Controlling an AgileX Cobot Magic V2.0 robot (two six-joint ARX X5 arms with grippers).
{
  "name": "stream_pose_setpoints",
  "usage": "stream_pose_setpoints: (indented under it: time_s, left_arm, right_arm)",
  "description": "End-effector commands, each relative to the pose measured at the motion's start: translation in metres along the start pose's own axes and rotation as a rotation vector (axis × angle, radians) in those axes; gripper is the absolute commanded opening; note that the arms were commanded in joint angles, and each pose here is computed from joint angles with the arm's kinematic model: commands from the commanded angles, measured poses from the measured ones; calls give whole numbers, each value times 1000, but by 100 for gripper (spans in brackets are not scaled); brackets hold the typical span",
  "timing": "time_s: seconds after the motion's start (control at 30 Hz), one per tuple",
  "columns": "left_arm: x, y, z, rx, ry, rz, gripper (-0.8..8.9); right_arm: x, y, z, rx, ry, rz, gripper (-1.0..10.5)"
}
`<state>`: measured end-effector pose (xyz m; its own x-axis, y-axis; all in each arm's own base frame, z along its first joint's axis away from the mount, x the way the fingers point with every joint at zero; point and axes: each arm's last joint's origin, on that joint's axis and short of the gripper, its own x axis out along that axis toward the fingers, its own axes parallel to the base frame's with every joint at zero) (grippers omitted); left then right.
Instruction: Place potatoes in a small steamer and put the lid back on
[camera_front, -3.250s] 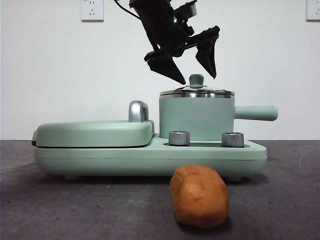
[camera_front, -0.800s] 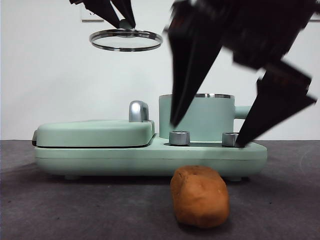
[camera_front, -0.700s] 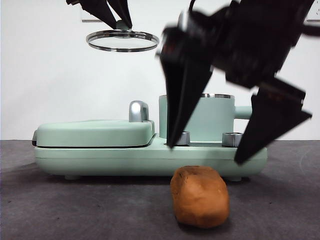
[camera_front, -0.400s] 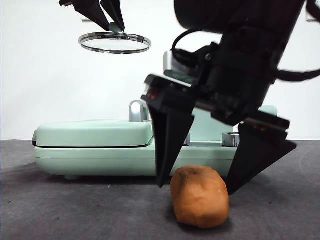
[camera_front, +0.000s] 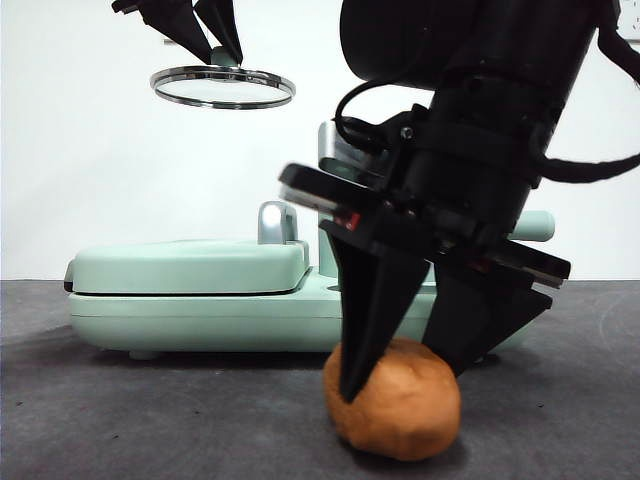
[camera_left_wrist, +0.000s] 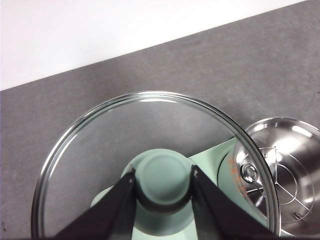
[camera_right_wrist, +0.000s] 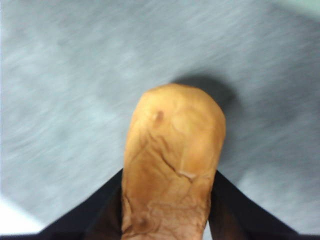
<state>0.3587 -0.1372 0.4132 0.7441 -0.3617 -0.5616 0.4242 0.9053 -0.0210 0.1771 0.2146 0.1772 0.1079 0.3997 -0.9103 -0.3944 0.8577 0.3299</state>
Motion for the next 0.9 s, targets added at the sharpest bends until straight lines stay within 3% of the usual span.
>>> stream_pose_setpoints:
  time_s: [0.03,0.27,0.53,0.7,0.9]
  left_arm:
    - [-8,2,9,11,-54,7,15]
    - [-6,12,8,-4,-50,28,15]
    - [-2,14,7,-9,-42,30,15]
    - [1,14,6,-10,-34,30,15]
    - [2,14,6,-10,-36,30,15]
  right_arm:
    - [-7,7,12,-35,-10,30,73]
    - [-64,8,55,-76,-49,18,73]
    - [-142,-5,123,-90,-226,-16,73]
    - [-154,-21,166,-61,-296,-40,73]
    - [-134,-42,204,-37,-297,-66,73]
